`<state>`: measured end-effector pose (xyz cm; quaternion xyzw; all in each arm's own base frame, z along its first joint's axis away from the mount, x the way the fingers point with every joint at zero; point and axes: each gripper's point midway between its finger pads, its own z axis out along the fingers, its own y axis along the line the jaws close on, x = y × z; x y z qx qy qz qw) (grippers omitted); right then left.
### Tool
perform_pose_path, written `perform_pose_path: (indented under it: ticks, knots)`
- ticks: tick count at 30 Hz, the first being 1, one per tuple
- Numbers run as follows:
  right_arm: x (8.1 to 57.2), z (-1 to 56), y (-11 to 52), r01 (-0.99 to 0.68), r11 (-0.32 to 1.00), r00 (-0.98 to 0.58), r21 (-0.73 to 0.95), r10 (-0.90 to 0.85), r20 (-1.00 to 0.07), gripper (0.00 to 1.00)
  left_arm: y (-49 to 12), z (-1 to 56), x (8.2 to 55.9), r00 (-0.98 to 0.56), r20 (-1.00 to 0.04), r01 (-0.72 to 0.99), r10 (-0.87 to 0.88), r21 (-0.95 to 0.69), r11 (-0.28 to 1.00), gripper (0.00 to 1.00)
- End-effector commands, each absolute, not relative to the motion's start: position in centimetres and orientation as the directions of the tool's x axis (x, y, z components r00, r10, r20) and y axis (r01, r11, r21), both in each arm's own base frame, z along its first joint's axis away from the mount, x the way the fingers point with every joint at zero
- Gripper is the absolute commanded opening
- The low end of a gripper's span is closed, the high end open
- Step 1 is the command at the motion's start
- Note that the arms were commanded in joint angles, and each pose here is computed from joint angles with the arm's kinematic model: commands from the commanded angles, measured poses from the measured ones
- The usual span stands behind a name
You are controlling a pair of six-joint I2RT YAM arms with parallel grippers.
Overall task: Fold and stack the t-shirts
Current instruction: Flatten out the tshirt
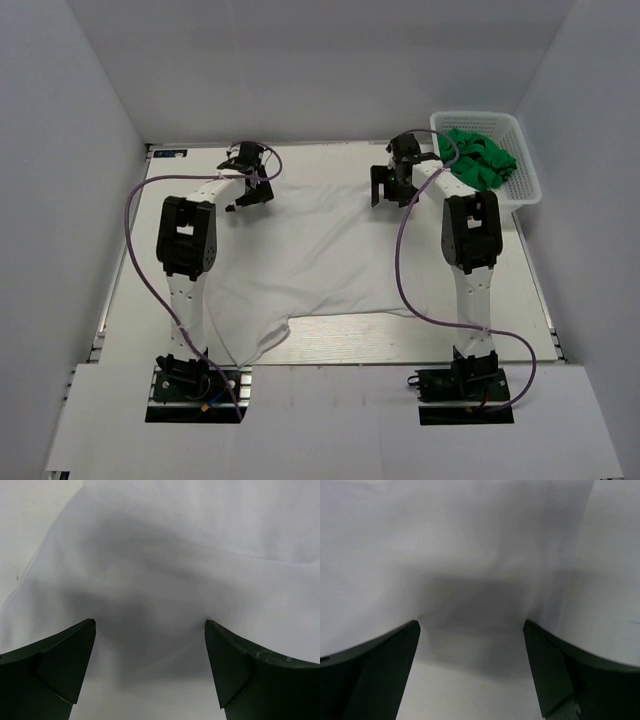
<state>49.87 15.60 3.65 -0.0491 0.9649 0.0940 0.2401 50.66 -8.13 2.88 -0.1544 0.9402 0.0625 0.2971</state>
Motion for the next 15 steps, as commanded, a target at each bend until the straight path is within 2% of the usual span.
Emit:
perform_pose_path:
  ticks: [1, 5, 6, 7, 10, 13, 15]
  knots:
    - [51.1, 3.7, 15.8, -0.149, 0.975, -0.878, 0.167, -0.053, -0.475, 0.90, -8.4, 2.4, 52.1, -0.778, -0.578, -0.316, -0.247, 0.021, 0.949, 1.00]
    - [51.9, 0.4, 16.0, -0.143, 0.974, -0.901, 0.176, -0.055, -0.430, 0.90, -8.8, 0.8, 53.4, -0.793, -0.566, -0.294, -0.226, 0.031, 0.955, 1.00]
    - [53.3, 1.7, 16.1, -0.150, 0.973, -0.882, 0.174, -0.052, -0.469, 0.90, -9.0, 1.1, 54.2, -0.786, -0.576, -0.294, -0.227, 0.024, 0.956, 1.00]
    - [53.4, 0.3, 16.0, -0.143, 0.976, -0.892, 0.164, -0.055, -0.449, 0.90, -8.5, 1.0, 54.8, -0.784, -0.580, -0.293, -0.224, 0.028, 0.956, 1.00]
    - [56.1, -0.2, 15.6, -0.126, 0.979, -0.872, 0.158, -0.033, -0.488, 0.90, -9.1, 0.0, 57.2, -0.780, -0.592, -0.271, -0.205, 0.024, 0.962, 1.00]
    - [59.8, 1.0, 15.0, -0.107, 0.975, -0.813, 0.197, 0.028, -0.582, 0.90, -9.7, -0.2, 60.4, -0.754, -0.626, -0.250, -0.201, -0.010, 0.968, 1.00]
    - [62.5, 3.1, 14.3, -0.107, 0.965, -0.745, 0.241, 0.083, -0.662, 0.90, -9.5, 1.2, 62.9, -0.701, -0.684, -0.245, -0.202, -0.036, 0.969, 1.00]
